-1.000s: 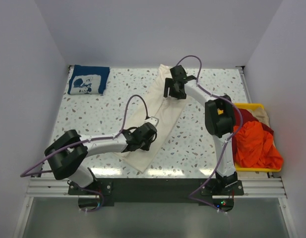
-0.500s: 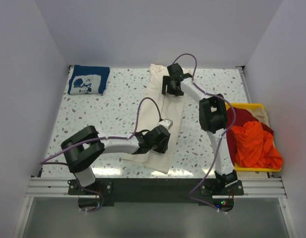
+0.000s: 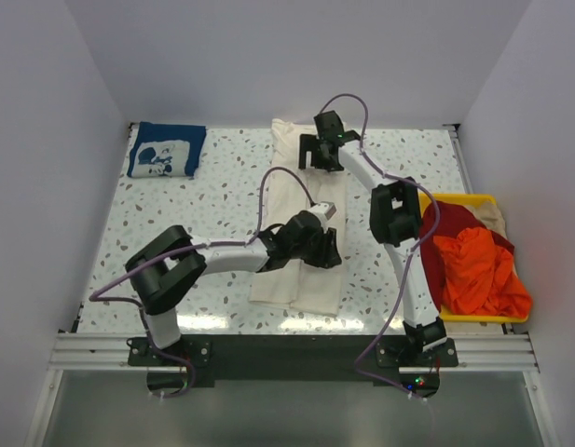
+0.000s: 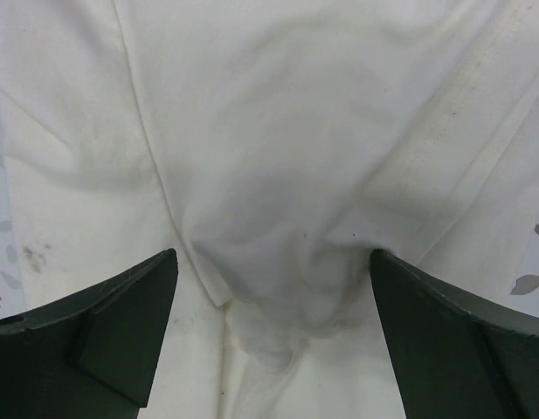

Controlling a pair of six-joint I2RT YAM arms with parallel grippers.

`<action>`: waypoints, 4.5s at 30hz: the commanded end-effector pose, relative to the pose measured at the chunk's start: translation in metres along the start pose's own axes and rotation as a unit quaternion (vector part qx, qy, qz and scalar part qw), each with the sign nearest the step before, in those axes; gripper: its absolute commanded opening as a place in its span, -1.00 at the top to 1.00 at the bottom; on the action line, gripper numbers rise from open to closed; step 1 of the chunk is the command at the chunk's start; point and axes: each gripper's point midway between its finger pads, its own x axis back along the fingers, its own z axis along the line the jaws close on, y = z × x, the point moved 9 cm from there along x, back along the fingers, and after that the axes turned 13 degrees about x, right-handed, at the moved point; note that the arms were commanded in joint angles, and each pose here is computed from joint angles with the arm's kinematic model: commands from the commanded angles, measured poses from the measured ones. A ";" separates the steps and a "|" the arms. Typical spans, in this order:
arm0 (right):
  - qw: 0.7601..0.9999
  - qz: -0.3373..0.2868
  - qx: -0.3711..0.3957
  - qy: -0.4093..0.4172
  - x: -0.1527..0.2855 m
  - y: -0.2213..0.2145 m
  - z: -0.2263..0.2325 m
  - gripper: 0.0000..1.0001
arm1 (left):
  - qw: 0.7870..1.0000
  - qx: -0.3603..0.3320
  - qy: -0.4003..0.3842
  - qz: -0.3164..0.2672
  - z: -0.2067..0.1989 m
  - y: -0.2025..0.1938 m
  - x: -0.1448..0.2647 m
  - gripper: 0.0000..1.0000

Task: Fold and stack the t-shirts
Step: Fold the tshirt

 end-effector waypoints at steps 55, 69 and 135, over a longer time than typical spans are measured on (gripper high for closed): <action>0.931 0.250 -0.192 0.183 0.243 -0.362 0.011 -0.29 | 0.981 0.171 0.089 -0.033 0.145 -0.118 0.148 0.81; 0.944 0.231 -0.208 0.105 0.253 -0.372 -0.005 -0.08 | 0.985 0.164 0.053 0.003 0.131 -0.136 0.148 1.00; 0.969 -0.022 -0.191 0.155 0.261 -0.207 0.018 1.00 | 0.989 0.086 -0.007 -0.122 0.069 -0.006 0.130 1.00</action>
